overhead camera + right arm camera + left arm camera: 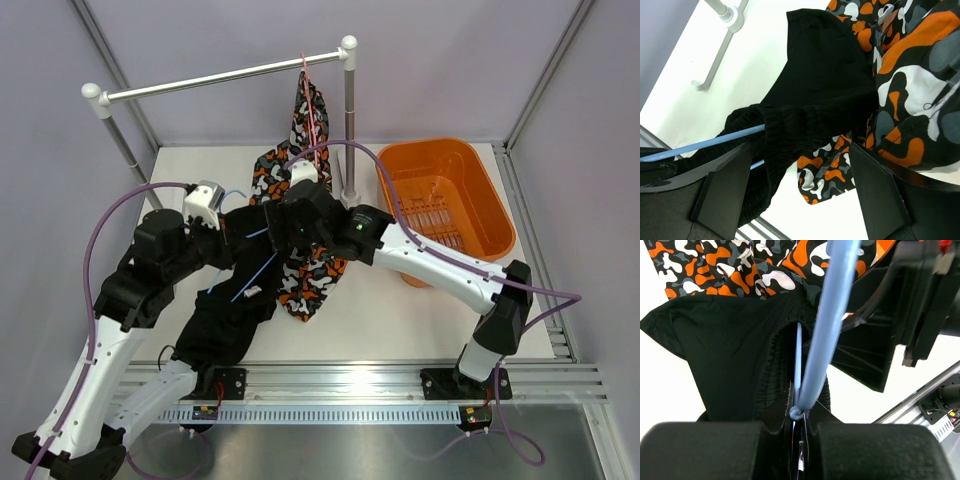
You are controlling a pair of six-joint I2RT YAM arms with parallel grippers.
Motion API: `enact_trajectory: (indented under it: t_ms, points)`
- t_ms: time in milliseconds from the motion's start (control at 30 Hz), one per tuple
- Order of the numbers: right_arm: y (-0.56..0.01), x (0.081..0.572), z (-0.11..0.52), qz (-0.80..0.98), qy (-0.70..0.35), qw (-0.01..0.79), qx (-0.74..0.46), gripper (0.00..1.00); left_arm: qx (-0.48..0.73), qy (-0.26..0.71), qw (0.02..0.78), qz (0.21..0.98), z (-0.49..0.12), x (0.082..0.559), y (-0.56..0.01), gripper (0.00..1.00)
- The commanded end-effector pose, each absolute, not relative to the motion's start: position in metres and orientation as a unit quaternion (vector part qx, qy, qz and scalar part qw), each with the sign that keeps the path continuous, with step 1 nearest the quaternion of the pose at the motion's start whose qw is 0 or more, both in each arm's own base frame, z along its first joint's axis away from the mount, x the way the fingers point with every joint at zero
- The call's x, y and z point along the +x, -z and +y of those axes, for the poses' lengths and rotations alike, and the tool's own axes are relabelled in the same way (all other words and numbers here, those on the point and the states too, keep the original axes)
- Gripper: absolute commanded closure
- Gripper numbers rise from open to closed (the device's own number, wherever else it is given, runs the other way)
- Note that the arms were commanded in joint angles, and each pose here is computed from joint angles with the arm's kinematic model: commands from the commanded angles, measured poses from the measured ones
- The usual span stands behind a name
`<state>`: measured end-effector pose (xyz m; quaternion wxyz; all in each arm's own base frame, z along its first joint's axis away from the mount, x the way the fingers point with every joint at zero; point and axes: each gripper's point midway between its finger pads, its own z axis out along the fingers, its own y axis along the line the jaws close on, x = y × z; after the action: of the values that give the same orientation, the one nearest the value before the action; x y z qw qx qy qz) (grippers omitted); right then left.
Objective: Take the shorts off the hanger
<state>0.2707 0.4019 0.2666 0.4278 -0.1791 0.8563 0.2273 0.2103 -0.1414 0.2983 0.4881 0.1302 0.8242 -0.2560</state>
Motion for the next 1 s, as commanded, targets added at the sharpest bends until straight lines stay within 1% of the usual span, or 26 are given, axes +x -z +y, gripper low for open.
enact_trajectory:
  t_ms: [0, 67, 200, 233, 300, 333, 400, 433, 533, 567, 600, 667, 700, 800, 967]
  points:
    - [-0.273, 0.275, 0.402, 0.855, -0.205, 0.444, -0.172, 0.16, 0.15, 0.288, 0.535, 0.78, -0.152, 0.21, -0.338, 1.0]
    - [-0.269, 0.276, 0.404, 0.858, -0.2, 0.441, -0.173, 0.18, 0.15, 0.288, 0.539, 0.777, -0.152, 0.21, -0.342, 1.0]
    - [-0.268, 0.273, 0.407, 0.859, -0.193, 0.442, -0.172, 0.28, 0.15, 0.288, 0.539, 0.777, -0.151, 0.209, -0.344, 1.0]
    - [-0.267, 0.273, 0.407, 0.859, -0.192, 0.441, -0.172, 0.33, 0.149, 0.288, 0.54, 0.777, -0.15, 0.209, -0.346, 1.0]
    - [-0.265, 0.273, 0.407, 0.86, -0.189, 0.442, -0.171, 0.39, 0.15, 0.288, 0.54, 0.777, -0.15, 0.206, -0.348, 1.0]
    - [-0.266, 0.273, 0.407, 0.86, -0.188, 0.443, -0.169, 0.46, 0.15, 0.288, 0.542, 0.775, -0.149, 0.206, -0.35, 1.0]
    - [-0.267, 0.273, 0.408, 0.859, -0.191, 0.444, -0.167, 0.53, 0.151, 0.289, 0.547, 0.771, -0.148, 0.203, -0.355, 1.0]
    - [-0.268, 0.273, 0.409, 0.859, -0.191, 0.445, -0.168, 0.63, 0.151, 0.288, 0.547, 0.772, -0.147, 0.202, -0.356, 1.0]
    - [-0.273, 0.275, 0.407, 0.857, -0.187, 0.451, -0.167, 0.78, 0.151, 0.288, 0.552, 0.767, -0.145, 0.198, -0.363, 1.0]
    - [-0.275, 0.277, 0.405, 0.856, -0.18, 0.455, -0.169, 0.81, 0.152, 0.289, 0.553, 0.766, -0.145, 0.196, -0.365, 1.0]
    - [-0.284, 0.283, 0.399, 0.852, -0.166, 0.471, -0.159, 0.86, 0.151, 0.291, 0.556, 0.764, -0.144, 0.193, -0.371, 1.0]
    - [-0.287, 0.291, 0.388, 0.851, -0.133, 0.484, -0.153, 0.89, 0.156, 0.299, 0.559, 0.758, -0.145, 0.188, -0.379, 1.0]
    - [-0.299, 0.298, 0.38, 0.846, -0.118, 0.502, -0.14, 0.91, 0.158, 0.303, 0.563, 0.753, -0.144, 0.183, -0.385, 1.0]
    - [-0.313, 0.312, 0.364, 0.845, -0.11, 0.508, -0.122, 0.96, 0.162, 0.304, 0.569, 0.746, -0.141, 0.175, -0.394, 0.99]
    - [-0.326, 0.332, 0.338, 0.843, -0.102, 0.519, -0.095, 0.96, 0.169, 0.309, 0.579, 0.735, -0.138, 0.164, -0.403, 0.99]
